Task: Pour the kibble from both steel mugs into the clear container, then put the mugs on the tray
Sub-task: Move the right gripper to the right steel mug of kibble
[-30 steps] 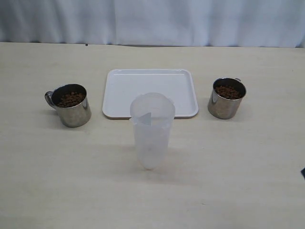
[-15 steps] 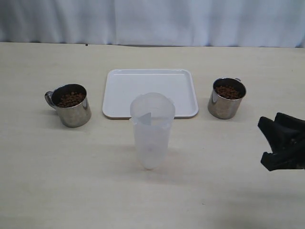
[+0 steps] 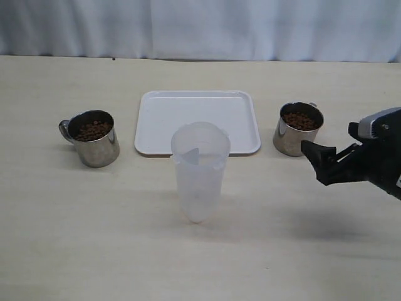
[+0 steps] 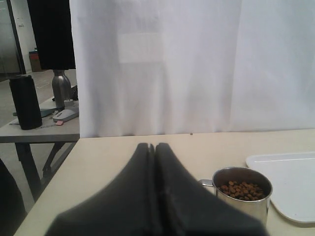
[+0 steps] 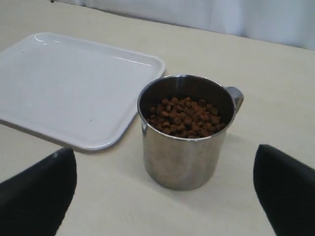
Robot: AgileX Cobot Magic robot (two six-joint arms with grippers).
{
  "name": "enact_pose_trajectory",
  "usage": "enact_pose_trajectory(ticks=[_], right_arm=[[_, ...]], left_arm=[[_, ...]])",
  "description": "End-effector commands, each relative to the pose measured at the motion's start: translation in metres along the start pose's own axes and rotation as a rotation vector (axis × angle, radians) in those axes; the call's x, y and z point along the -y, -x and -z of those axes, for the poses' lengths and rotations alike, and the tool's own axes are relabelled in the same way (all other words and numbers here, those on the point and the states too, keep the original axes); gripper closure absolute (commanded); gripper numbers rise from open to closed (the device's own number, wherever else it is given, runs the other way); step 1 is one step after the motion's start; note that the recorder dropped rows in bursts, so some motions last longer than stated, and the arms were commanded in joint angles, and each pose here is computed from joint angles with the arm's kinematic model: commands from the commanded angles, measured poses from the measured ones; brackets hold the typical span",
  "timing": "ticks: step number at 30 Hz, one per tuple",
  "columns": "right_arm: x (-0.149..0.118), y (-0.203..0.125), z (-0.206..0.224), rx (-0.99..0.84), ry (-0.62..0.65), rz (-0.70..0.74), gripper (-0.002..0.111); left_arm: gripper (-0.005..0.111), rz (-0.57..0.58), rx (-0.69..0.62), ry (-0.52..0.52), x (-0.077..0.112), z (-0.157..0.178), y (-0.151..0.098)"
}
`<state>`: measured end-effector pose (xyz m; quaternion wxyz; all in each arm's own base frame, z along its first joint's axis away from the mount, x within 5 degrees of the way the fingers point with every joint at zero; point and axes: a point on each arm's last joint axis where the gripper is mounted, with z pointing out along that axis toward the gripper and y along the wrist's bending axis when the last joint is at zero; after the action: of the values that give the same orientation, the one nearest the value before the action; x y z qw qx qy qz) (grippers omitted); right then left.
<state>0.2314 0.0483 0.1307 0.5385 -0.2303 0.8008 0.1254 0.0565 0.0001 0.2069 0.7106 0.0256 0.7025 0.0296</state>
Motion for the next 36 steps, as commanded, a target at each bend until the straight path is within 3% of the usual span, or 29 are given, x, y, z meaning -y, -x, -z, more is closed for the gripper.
enact_pose_trajectory(ticks=[1, 6, 13, 30, 36], right_arm=[[0.005, -0.005, -0.021, 0.067, 0.01, 0.061, 0.006], [0.01, -0.023, -0.039, 0.1, -0.006, 0.09, 0.006], [0.018, -0.047, -0.056, 0.041, -0.051, 0.022, 0.006], [0.035, -0.048, -0.104, 0.106, -0.012, 0.057, 0.006], [0.039, -0.052, -0.119, 0.12, 0.01, -0.046, 0.006]], left_arm=[[0.107, 0.0, 0.014, -0.004, 0.0, 0.0, 0.001], [0.107, 0.0, 0.014, -0.004, 0.0, 0.0, 0.001], [0.107, 0.0, 0.014, -0.004, 0.0, 0.0, 0.001], [0.107, 0.0, 0.014, -0.004, 0.0, 0.0, 0.001], [0.107, 0.0, 0.014, -0.004, 0.0, 0.0, 0.001]])
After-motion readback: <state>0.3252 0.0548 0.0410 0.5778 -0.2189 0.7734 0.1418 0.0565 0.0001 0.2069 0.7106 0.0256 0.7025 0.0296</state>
